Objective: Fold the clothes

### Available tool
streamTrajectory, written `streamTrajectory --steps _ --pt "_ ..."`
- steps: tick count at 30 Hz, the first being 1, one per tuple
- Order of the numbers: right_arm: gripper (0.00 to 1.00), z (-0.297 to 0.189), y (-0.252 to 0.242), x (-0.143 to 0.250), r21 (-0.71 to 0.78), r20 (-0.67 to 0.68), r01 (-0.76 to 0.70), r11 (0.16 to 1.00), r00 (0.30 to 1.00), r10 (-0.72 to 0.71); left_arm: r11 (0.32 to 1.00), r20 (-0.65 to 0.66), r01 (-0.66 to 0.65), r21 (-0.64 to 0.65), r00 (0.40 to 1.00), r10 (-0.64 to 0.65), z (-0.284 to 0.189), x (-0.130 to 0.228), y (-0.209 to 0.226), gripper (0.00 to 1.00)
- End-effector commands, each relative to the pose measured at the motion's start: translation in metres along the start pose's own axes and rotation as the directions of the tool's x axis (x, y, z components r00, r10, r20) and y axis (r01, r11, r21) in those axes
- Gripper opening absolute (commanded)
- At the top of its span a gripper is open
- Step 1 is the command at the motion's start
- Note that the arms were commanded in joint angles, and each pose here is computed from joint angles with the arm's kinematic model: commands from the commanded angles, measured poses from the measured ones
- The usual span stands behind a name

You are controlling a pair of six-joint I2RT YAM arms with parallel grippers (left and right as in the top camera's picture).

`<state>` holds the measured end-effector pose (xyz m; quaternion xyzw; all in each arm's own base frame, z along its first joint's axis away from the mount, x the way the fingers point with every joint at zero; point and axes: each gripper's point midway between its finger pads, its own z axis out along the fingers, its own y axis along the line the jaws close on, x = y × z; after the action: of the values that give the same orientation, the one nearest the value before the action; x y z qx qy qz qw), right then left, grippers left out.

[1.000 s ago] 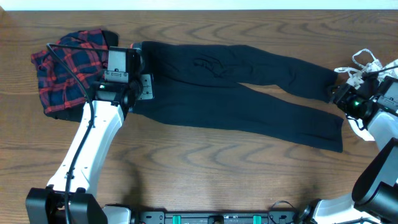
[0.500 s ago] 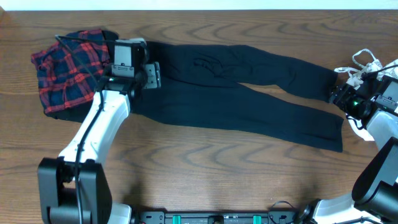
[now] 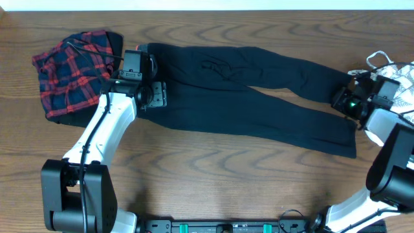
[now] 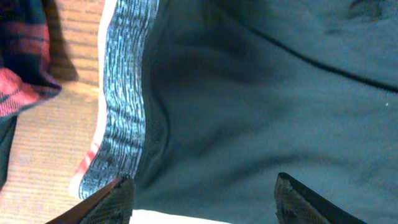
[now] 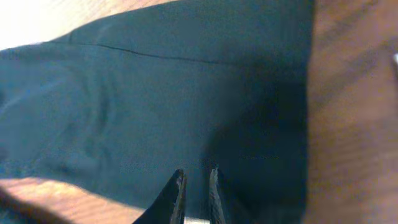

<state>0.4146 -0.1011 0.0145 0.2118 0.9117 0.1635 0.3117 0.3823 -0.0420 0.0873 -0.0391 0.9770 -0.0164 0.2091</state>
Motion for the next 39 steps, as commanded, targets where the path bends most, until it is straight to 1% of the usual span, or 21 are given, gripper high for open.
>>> streamTrajectory --steps 1,4,7,11,17,20,23,28,30,31,34,35,39 --pt "0.13 0.013 -0.009 0.002 0.065 -0.002 0.015 0.998 1.000 -0.015 1.000 -0.020 0.006 -0.008 1.000 -0.006 0.003 0.005 0.002 0.72" --pt "0.13 0.022 -0.016 0.007 0.091 -0.010 0.015 0.996 1.000 -0.015 1.000 -0.022 0.006 -0.001 1.000 -0.006 0.003 0.005 0.001 0.72" --pt "0.13 0.033 -0.024 0.013 0.105 -0.016 0.013 0.994 1.000 -0.011 0.999 -0.030 0.008 0.042 1.000 -0.006 0.002 0.007 -0.007 0.72" --pt "0.13 0.046 -0.041 0.014 0.159 0.012 -0.011 0.987 1.000 0.009 0.998 -0.035 0.008 0.065 0.999 -0.006 0.002 0.008 -0.011 0.72" --pt "0.14 0.051 -0.051 -0.009 0.204 0.107 0.001 0.979 0.994 -0.024 0.998 -0.035 0.008 0.065 0.999 -0.006 0.002 0.008 -0.011 0.73" --pt "0.12 0.047 -0.059 -0.023 0.240 0.142 -0.022 0.970 0.990 -0.013 0.998 -0.032 0.008 0.065 0.999 -0.006 0.002 0.007 -0.011 0.73" --pt "0.10 0.042 -0.067 -0.031 0.246 0.153 -0.052 0.968 0.988 0.014 0.998 -0.024 0.008 0.067 1.000 -0.006 0.002 0.005 -0.011 0.73" --pt "0.10 0.037 -0.076 -0.036 0.246 0.145 -0.075 0.966 0.989 0.040 0.997 -0.004 0.007 0.071 1.000 -0.007 0.002 0.000 -0.012 0.73" --pt "0.15 0.037 -0.069 -0.038 0.190 0.136 -0.058 0.980 0.990 0.033 0.997 0.004 0.007 0.073 1.000 -0.007 0.002 -0.002 -0.012 0.73" --pt "0.20 0.038 -0.063 -0.039 0.153 0.129 -0.045 0.987 0.991 0.025 0.997 0.009 0.006 0.073 1.000 -0.007 0.002 -0.003 -0.013 0.73" --pt "0.25 0.040 -0.048 -0.039 0.070 0.115 -0.025 0.997 0.993 0.017 0.997 0.028 0.006 0.077 1.000 -0.008 0.002 -0.008 -0.013 0.73" --pt "0.29 0.040 -0.042 -0.039 0.036 0.111 -0.020 0.999 0.994 0.016 0.997 0.053 0.002 0.080 0.999 -0.007 0.002 -0.014 -0.014 0.73" --pt "0.52 0.038 -0.024 -0.042 -0.057 0.103 -0.006 0.998 0.995 0.011 0.998 0.178 0.004 0.058 0.984 -0.014 -0.002 -0.044 -0.012 0.73"
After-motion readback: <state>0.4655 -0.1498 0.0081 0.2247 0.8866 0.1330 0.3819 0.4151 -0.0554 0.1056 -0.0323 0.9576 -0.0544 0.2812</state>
